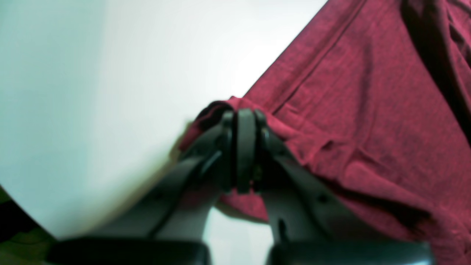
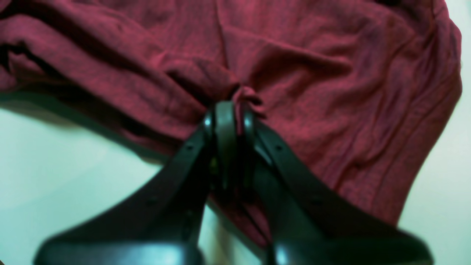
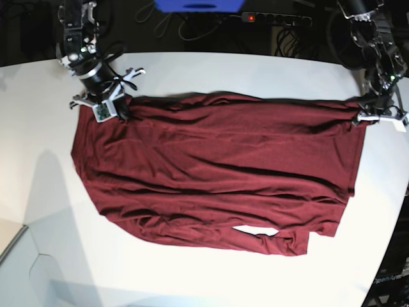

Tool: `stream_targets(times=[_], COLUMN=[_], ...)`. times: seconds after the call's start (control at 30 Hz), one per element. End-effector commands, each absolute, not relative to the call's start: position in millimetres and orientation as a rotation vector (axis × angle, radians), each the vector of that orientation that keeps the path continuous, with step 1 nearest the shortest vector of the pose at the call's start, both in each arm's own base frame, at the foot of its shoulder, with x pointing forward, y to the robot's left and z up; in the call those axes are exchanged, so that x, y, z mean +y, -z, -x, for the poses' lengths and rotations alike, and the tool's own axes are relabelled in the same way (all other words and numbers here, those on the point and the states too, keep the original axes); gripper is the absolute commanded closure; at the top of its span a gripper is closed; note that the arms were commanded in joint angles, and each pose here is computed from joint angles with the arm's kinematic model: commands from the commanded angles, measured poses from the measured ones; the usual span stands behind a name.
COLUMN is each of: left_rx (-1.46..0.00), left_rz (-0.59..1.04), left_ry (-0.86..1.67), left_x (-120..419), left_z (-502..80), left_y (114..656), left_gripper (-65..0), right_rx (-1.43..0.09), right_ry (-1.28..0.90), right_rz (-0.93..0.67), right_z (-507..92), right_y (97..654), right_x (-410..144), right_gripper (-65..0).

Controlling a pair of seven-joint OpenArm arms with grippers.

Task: Layout the t-shirt on the table in an organized manner, then fold the t-shirt properly
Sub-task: 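Pull the grasped shirt edge outward with the left gripper, then drag the shirt corner with the right gripper away from the left gripper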

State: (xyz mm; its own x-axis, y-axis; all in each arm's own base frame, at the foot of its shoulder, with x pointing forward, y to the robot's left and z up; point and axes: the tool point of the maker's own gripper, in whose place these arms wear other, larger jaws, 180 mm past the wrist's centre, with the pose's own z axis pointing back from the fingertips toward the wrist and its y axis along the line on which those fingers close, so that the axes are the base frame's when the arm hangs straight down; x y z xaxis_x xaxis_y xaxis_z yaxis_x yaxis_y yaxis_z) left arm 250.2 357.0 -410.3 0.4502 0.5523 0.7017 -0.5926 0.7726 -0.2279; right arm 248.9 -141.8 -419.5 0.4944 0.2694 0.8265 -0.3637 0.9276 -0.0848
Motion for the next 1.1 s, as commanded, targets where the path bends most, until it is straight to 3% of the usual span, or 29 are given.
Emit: stream_targets(times=[0.0,0.07,0.27,0.33,1.07], left_rx=[-0.889,-0.884,-0.887,-0.889,-0.84], left_rz=[-0.068,-0.065,-0.068,-0.067,-0.083], left_ry=[-0.699,-0.699,-0.696,-0.694,-0.68], left_x=[366,365,364,364,360], left_z=[-258,-258,-257,-257,-233], left_y=[398,398,396,396,409], left_gripper=[-0.2,-3.6,-28.4,-32.5,-32.5], right_rx=[-1.023,-1.021,-1.021,-1.021,-1.022], right_ry=[-0.379,-0.379,-0.379,-0.379,-0.376], right_rz=[-0.101,-0.101,-0.101,-0.101,-0.103], right_z=[-255,-255,-255,-255,-255], right_y=[410,410,410,410,410], right_x=[-144,-144,-144,-144,-143], right_gripper=[0.0,0.0,0.0,0.0,0.0])
